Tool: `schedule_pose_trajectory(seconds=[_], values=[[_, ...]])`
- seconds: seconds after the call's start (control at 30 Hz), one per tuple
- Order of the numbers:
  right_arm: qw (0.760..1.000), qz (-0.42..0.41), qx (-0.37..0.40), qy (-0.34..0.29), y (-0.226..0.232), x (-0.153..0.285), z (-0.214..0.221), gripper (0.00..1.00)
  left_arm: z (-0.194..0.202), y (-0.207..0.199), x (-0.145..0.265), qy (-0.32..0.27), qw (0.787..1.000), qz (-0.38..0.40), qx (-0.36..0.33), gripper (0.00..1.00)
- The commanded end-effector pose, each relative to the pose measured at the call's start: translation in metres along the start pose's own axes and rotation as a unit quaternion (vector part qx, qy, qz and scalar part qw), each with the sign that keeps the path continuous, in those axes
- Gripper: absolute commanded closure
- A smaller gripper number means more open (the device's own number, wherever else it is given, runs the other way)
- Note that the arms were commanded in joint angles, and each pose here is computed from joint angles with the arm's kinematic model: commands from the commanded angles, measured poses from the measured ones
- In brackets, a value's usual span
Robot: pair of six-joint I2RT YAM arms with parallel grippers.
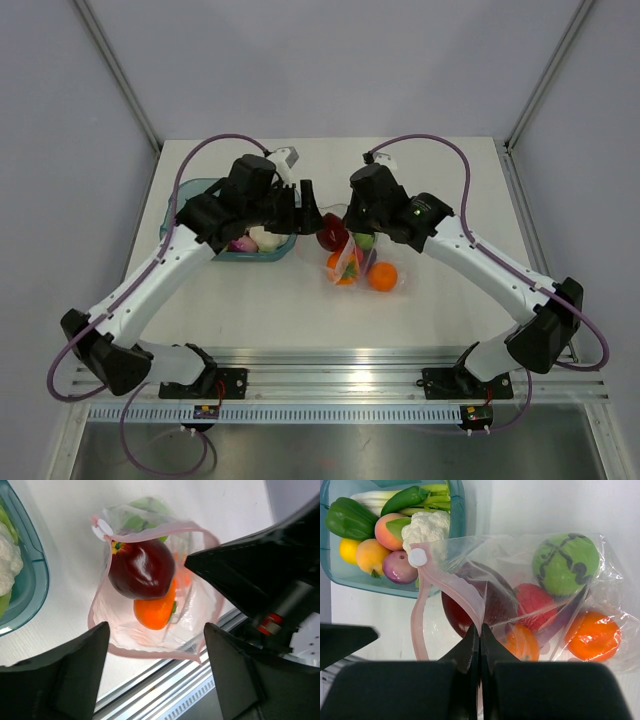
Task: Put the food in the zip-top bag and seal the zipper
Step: Place the fake fruit in the zipper food storage bag, then adjust the zipper food storage bag at the center of the board.
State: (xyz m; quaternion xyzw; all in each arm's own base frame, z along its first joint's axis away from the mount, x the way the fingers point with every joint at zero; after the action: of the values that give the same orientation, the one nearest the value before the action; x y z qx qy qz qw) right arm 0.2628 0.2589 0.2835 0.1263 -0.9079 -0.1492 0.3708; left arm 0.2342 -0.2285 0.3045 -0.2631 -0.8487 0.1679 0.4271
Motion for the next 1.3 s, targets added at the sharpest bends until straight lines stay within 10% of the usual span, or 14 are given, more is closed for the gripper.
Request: schedule_pose_trajectory(seconds=[0.0,0.07,0.27,0.47,0.57,0.7,1.0,1.27], values=[[0.999,-0.014,-0.018,-0.034,0.003,0.012,-0.014,1.00,-0.007,0.001,0.037,-0.064,0.998,0.004,-0.005,0.27],[0.999,-0.016,-0.018,-0.033,0.004,0.012,-0.013,1.00,-0.002,0.011,0.034,-0.067,0.998,-0.007,0.015,0.38],[0.999,-0.019,-0.019,-0.035,0.003,0.016,-0.014,1.00,0.016,0.036,0.000,-0.028,0.998,-0.029,0.052,0.19],[0.999,-0.017,-0.021,-0.041,0.000,0.021,-0.015,1.00,0.032,0.048,-0.034,0.012,0.997,-0.035,0.072,0.28],[0.999,-0.017,-0.021,-0.045,-0.001,0.025,-0.015,1.00,0.036,0.046,-0.042,0.020,0.996,-0.014,0.084,0.41],[0.998,-0.012,-0.017,-0.053,-0.003,0.031,-0.019,1.00,0.022,0.032,-0.039,0.012,0.996,0.011,0.083,1.00],[0.982,0.013,0.018,-0.188,-0.014,0.137,-0.092,0.99,-0.063,-0.047,0.063,-0.100,0.989,0.106,0.017,1.00],[0.985,0.120,0.051,-0.116,-0.049,0.087,-0.046,1.00,-0.009,-0.002,-0.025,0.007,0.995,0.073,0.067,1.00]])
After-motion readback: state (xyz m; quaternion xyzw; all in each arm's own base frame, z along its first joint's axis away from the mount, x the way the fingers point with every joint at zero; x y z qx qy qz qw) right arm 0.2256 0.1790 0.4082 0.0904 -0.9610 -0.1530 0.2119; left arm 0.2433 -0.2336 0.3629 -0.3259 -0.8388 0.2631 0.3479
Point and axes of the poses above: each gripper's point midway between its finger pads, its own x axis back along the fingers, its own y axis along the line the jaws close on, z = x × y, the point moved 6 cm from there along x, back along the fingers, and after that the axes turned 3 degrees about x, right-handed, at the moved point
